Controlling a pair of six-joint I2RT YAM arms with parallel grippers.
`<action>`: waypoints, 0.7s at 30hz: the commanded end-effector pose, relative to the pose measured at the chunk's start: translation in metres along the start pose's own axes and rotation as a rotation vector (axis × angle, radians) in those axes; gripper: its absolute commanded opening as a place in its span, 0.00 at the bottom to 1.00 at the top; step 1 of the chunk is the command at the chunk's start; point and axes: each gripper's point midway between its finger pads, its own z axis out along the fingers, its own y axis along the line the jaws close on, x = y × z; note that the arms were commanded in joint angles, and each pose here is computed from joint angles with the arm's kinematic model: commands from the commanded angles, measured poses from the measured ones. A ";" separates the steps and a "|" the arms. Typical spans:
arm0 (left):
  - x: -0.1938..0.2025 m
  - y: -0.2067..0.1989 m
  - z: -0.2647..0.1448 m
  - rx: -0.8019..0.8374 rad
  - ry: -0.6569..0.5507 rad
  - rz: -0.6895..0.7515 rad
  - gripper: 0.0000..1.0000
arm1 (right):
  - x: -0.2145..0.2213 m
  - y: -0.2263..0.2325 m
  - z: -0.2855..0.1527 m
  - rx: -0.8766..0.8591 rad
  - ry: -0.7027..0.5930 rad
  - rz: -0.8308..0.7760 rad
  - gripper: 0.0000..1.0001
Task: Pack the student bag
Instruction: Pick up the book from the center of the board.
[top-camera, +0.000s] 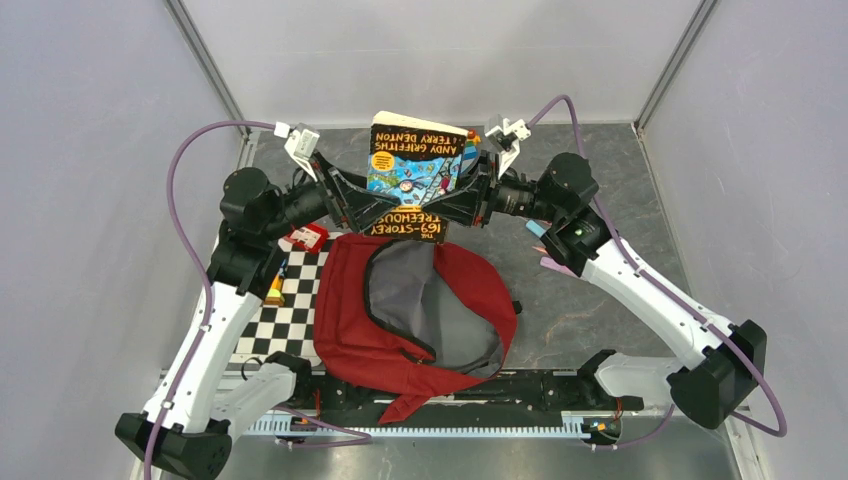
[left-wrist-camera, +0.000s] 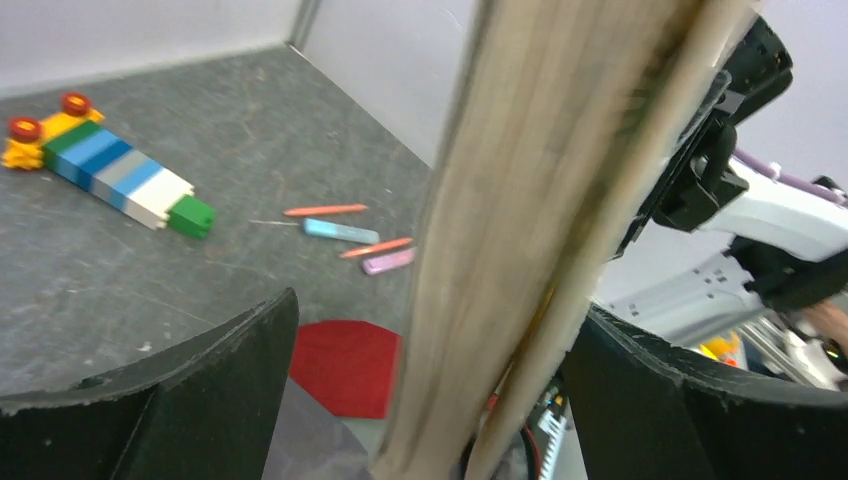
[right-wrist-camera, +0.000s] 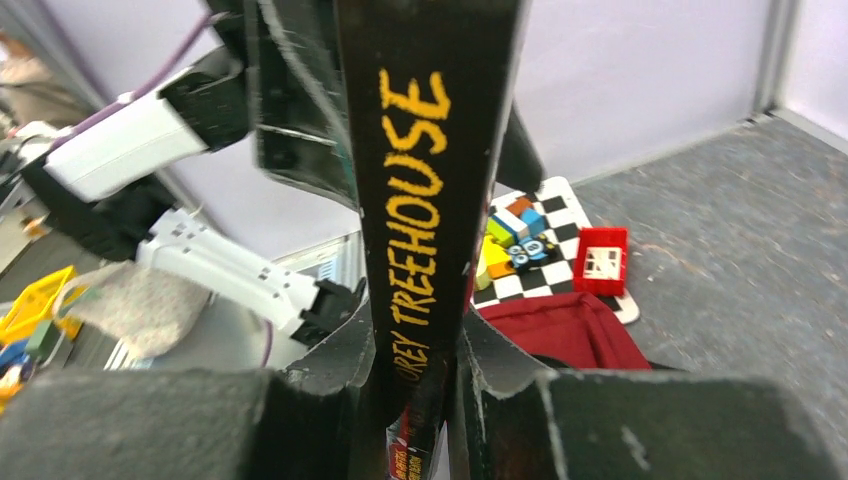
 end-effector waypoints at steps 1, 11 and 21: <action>0.000 -0.038 -0.004 0.191 0.050 -0.032 1.00 | -0.039 0.056 -0.010 -0.198 -0.034 -0.147 0.00; 0.000 -0.061 -0.012 0.312 0.023 -0.092 0.28 | -0.025 0.048 -0.009 -0.191 0.000 -0.125 0.04; 0.010 -0.047 -0.020 0.230 -0.065 -0.111 0.02 | -0.038 0.057 -0.008 -0.270 -0.208 0.062 0.44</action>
